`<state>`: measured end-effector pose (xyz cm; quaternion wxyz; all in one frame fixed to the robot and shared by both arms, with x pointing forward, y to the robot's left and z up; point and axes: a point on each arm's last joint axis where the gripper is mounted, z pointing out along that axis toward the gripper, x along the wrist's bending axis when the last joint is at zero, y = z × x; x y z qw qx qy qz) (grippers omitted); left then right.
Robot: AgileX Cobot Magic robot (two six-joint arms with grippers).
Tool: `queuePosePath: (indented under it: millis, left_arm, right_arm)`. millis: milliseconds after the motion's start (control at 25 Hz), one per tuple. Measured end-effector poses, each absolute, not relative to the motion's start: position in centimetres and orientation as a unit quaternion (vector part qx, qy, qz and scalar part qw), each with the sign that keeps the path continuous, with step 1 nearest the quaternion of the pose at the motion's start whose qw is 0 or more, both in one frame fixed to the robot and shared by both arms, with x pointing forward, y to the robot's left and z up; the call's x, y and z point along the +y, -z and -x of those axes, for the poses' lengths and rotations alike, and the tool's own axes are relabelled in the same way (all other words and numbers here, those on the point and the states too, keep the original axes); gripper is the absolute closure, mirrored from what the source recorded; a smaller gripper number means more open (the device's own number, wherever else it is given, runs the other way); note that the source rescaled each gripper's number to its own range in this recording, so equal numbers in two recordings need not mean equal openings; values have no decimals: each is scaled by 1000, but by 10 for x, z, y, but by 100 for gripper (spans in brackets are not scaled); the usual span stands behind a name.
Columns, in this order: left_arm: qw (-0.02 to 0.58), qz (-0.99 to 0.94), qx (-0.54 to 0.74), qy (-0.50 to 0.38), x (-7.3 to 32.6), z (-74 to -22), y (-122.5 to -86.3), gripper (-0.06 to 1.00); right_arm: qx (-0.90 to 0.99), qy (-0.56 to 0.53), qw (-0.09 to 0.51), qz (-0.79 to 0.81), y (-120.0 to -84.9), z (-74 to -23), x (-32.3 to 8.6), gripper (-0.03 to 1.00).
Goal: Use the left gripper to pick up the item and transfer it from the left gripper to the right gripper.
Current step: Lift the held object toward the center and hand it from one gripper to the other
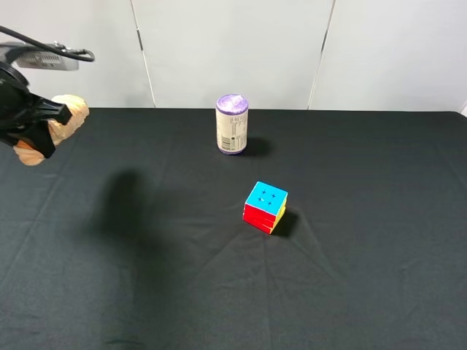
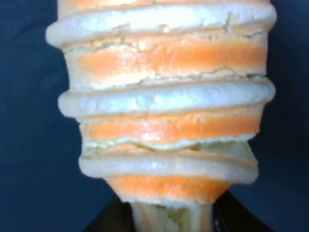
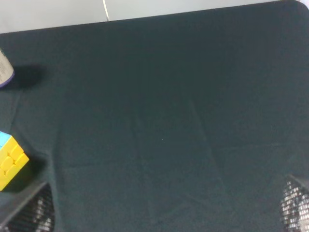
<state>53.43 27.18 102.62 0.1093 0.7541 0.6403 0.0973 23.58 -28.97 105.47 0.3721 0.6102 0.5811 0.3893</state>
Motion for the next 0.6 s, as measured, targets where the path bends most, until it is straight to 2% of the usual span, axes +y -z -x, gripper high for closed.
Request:
queuePosePath:
  millis: [400,600]
  left_arm:
    - [149,-788,593,-74,260,-513,-1052,92]
    - [152,-832,530,-67,230,-506,-1052,92]
  right_arm:
    - [581,-389,372,-610,-1055,-236,-290,-3]
    - [581,-389,372,-610,-1055,-236,-290,-3]
